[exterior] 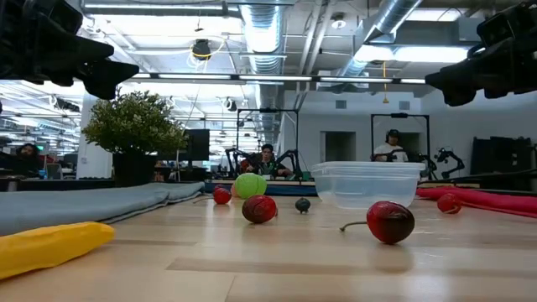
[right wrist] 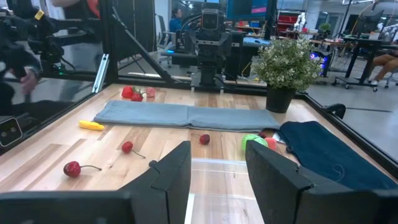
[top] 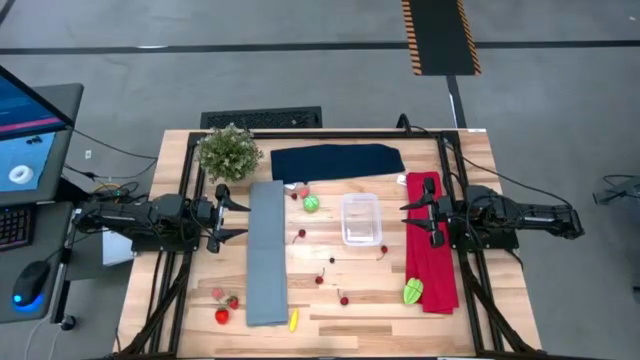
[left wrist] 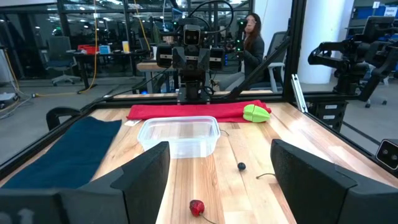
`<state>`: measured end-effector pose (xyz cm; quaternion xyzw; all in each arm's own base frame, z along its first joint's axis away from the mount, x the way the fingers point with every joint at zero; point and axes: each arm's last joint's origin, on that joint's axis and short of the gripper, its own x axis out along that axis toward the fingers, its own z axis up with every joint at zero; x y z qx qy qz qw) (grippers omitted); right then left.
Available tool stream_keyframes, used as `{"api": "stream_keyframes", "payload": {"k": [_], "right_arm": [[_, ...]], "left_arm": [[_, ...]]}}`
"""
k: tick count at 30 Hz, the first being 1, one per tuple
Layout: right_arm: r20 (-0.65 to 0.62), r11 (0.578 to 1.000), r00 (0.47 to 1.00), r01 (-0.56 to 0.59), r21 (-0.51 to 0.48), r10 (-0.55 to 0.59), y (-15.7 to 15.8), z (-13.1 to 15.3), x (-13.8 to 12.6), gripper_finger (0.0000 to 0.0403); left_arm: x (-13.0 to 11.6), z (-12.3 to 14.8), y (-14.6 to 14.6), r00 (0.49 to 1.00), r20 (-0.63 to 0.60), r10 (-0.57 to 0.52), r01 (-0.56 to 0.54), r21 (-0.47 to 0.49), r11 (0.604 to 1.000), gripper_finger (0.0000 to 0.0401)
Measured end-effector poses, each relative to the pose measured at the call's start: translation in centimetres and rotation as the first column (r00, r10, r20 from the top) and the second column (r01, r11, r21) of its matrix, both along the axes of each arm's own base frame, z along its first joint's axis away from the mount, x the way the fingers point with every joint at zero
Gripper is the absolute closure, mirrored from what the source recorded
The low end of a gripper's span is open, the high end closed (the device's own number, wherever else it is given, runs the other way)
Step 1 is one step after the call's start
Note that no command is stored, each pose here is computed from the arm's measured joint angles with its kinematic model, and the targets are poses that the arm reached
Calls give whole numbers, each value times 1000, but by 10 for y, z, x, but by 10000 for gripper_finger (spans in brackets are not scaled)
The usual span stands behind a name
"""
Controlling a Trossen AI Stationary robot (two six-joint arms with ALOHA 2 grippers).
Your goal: Pick and placing Produce into tupperware
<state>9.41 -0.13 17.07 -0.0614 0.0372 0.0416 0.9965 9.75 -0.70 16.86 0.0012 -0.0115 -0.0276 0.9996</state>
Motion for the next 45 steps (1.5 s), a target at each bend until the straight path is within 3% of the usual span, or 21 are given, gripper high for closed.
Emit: {"api": "stream_keyframes", "payload": {"k": [14, 16, 22, 26, 33, 36, 39, 41, 43, 45], "right_arm": [[0, 1000, 1000, 0, 0, 0, 0, 0, 0, 225], [0, 1000, 1000, 0, -5, 0, 0, 0, 0, 225], [17, 966, 1000, -9, -260, 14, -1, 0, 0, 225], [20, 956, 1000, -11, -292, 17, -1, 0, 0, 225], [26, 905, 999, -14, -425, 28, -1, 0, 0, 225], [36, 900, 999, -5, -436, 23, -1, 1, 0, 225], [103, 864, 995, 63, -500, -13, -3, 7, 0, 225], [145, 892, 989, 62, -447, 4, -2, 11, 0, 225], [154, 957, 987, 2, -289, 45, 0, 13, 0, 225], [183, 990, 979, -67, -126, 90, 3, 17, 0, 225]], "left_arm": [[0, 0, 0, 1000, 4, 1, -1, 2, 1000, 131], [0, 1, 0, 1000, 18, 6, -6, 40, 999, 131], [0, 3, 0, 999, 33, 7, -9, 65, 998, 131], [0, 2, 1, 999, 25, 21, -22, 38, 999, 131], [0, 5, 1, 998, 55, 20, -22, 33, 999, 131], [0, 6, 0, 998, 62, 15, -14, -12, 1000, 131], [0, 7, 1, 997, 74, 17, -12, -61, 998, 131], [-1, 9, 1, 996, 91, 19, -12, -82, 997, 131], [-1, 10, 1, 995, 102, 18, -6, -116, 993, 131], [-1, 10, 1, 995, 100, 17, -2, -151, 989, 131]]}}
